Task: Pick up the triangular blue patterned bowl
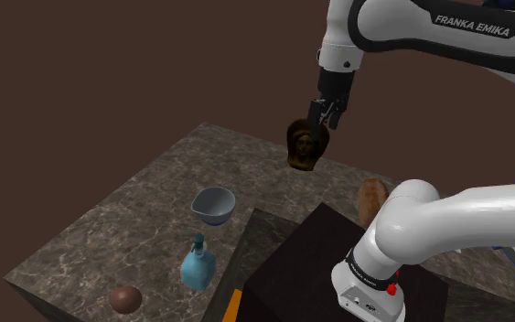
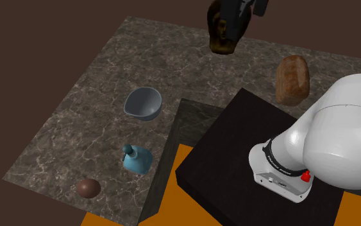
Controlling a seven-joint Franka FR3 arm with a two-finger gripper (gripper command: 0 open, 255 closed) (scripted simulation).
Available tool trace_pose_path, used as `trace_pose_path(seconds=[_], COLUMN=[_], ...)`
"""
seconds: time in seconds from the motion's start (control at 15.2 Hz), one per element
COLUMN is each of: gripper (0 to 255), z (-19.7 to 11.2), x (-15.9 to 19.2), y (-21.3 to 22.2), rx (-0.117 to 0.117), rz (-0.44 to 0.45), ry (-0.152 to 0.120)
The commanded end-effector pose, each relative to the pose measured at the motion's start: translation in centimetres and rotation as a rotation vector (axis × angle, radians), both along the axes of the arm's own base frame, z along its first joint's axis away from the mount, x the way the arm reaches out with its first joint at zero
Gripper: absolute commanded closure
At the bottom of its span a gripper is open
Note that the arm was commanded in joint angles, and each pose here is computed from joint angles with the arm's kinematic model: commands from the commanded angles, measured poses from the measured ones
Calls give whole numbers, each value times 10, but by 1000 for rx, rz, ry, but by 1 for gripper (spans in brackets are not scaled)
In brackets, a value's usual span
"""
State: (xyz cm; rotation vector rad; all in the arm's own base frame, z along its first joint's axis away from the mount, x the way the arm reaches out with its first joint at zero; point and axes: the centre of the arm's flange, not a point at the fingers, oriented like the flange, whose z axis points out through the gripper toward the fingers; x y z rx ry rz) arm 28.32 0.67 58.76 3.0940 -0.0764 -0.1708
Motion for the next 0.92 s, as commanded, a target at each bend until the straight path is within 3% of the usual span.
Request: trace_pose_path(seconds=[0.0, 0.86], gripper=[0, 0], z=[0, -147], x=[0, 75], y=[0, -3], rx=[0, 75], rz=[0, -30], ry=[0, -73])
